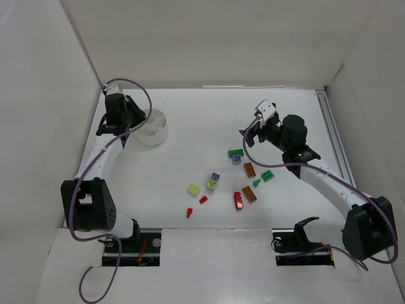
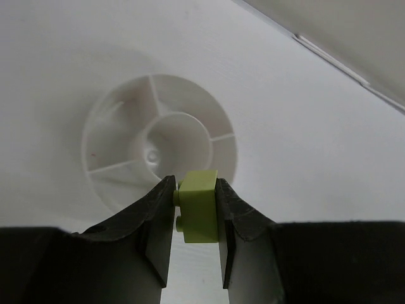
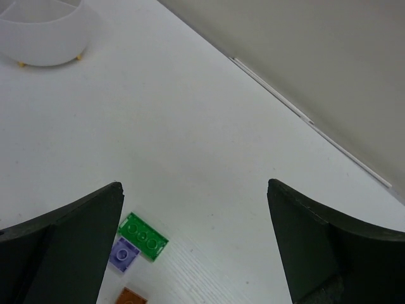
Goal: Sort the legos into containers by color
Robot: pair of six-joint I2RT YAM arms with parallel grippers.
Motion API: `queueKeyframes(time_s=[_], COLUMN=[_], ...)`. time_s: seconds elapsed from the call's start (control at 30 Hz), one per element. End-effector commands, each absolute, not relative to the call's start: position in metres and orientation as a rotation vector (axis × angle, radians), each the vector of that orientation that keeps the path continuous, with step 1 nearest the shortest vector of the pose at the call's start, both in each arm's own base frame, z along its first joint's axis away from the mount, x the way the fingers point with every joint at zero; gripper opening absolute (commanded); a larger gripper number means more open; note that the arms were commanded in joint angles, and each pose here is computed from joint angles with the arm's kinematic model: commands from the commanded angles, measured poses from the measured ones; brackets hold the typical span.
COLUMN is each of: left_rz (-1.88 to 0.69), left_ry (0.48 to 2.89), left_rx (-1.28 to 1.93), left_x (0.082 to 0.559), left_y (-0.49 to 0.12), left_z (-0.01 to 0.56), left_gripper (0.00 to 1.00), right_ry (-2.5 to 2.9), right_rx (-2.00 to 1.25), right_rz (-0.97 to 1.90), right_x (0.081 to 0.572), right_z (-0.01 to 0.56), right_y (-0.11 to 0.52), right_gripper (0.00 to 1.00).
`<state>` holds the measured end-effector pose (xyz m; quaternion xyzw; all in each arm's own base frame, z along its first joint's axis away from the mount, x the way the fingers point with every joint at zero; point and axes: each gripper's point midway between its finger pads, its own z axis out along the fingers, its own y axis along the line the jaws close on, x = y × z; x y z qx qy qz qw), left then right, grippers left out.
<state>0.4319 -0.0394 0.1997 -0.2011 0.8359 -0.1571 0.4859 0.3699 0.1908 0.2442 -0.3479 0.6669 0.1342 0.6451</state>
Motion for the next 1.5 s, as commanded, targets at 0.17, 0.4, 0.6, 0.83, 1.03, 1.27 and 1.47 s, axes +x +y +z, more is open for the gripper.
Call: queueKeyframes(time_s=[0.17, 0.4, 0.6, 0.83, 1.03, 1.27, 1.47], left_rz=[-0.144, -0.097, -0.105, -0.106, -0.133, -0.139, -0.196], left_ry=[1.968, 1.976, 2.048, 2.058, 2.056, 2.021, 2.005], left_rx=[-0.693, -0.680, -0.665, -0.666, -0.652, -0.613, -0.579], left_x=[0.454, 0.492, 0.502, 0.502, 0.500, 0.492, 0.477], left_y=[0.033, 0.042, 0.038, 0.037, 0.033, 0.032, 0.022], left_z=[0.203, 0.194, 0.169, 0.165, 0.172, 0.194, 0.213], left_gripper=[0.00, 0.00, 0.00, 0.10, 0.29, 0.51, 0.61], right_ry=[1.548, 1.592, 1.597, 1.600, 1.591, 1.599, 1.631], right_rx=[-0.728, -0.700, -0.685, -0.678, -0.699, -0.723, -0.723], right_rz=[0.300, 0.291, 0.277, 0.270, 0.297, 0.328, 0.319], right_x=[0.380, 0.388, 0.390, 0.392, 0.389, 0.384, 0.375], right_z=[0.242, 0.232, 0.232, 0.232, 0.232, 0.226, 0.218], right_y=[0.171, 0.158, 0.151, 0.147, 0.152, 0.156, 0.159], right_gripper=[1.00, 1.00, 1.00, 1.00, 1.00, 1.00, 1.00])
